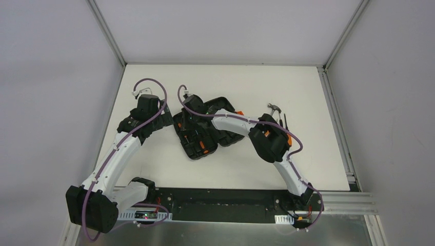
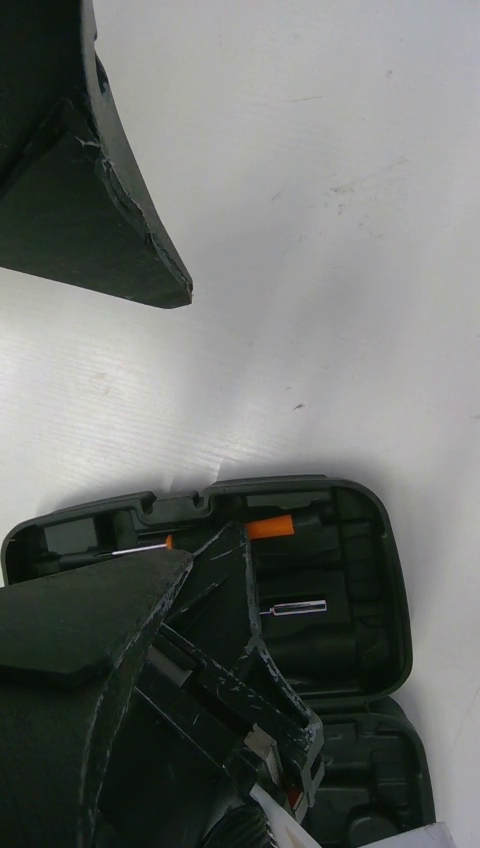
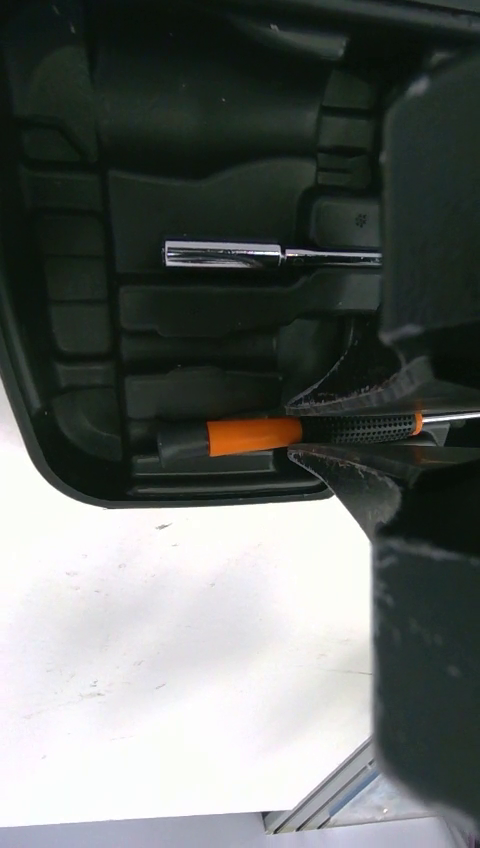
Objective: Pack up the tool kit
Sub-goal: Place the screwdriver in the toolbox, then move the toolbox to the center of the board.
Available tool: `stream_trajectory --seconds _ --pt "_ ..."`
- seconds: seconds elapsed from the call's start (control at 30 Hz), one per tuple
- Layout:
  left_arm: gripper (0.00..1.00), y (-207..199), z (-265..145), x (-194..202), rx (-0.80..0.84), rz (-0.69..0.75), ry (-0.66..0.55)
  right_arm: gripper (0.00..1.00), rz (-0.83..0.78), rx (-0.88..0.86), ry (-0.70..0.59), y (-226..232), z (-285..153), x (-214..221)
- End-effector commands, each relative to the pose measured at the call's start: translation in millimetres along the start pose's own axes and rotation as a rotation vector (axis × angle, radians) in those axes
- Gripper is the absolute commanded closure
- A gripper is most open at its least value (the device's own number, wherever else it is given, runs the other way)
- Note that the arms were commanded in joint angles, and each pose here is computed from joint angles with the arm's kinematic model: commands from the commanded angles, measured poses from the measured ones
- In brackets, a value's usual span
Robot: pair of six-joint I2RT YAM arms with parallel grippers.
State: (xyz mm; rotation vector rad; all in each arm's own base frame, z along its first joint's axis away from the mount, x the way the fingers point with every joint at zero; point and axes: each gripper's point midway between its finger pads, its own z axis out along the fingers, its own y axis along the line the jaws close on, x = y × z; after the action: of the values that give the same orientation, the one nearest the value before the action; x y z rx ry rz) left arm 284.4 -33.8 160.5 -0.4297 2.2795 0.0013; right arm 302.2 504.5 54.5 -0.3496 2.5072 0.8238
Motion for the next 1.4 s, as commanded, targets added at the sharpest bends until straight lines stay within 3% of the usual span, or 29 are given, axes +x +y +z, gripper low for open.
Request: stream_trajectory --seconds 0.0,0.27,0.53,0.83,1.03,1.37 --pt "0.05 -0.3 -2.2 -1.3 0.005 -0.03 0.006 0.92 0.059 0.002 -0.054 17.5 -16.7 -19.6" --pt "0.05 -1.1 -1.8 -0.9 0.007 -0.031 0.01 0.92 0.081 0.037 -0.072 9.6 -6.2 -17.3" --pt "0.05 -4.4 0.3 1.7 0.017 -0.041 0.028 0.75 0.028 0.006 -0.107 16.4 -10.6 -28.4" --pt "0.05 -10.8 5.6 -3.1 0.045 -0.087 0.063 0.57 -0.054 0.02 -0.172 12.4 -58.1 -42.6" --pt "0.05 -5.5 7.8 -0.6 0.037 -0.101 0.073 0.53 -0.1 0.15 -0.159 -24.8 -83.5 -24.7" --pt "0.05 -4.1 6.3 2.3 0.045 -0.092 0.075 0.49 -0.091 0.357 -0.027 -88.4 -119.0 36.7"
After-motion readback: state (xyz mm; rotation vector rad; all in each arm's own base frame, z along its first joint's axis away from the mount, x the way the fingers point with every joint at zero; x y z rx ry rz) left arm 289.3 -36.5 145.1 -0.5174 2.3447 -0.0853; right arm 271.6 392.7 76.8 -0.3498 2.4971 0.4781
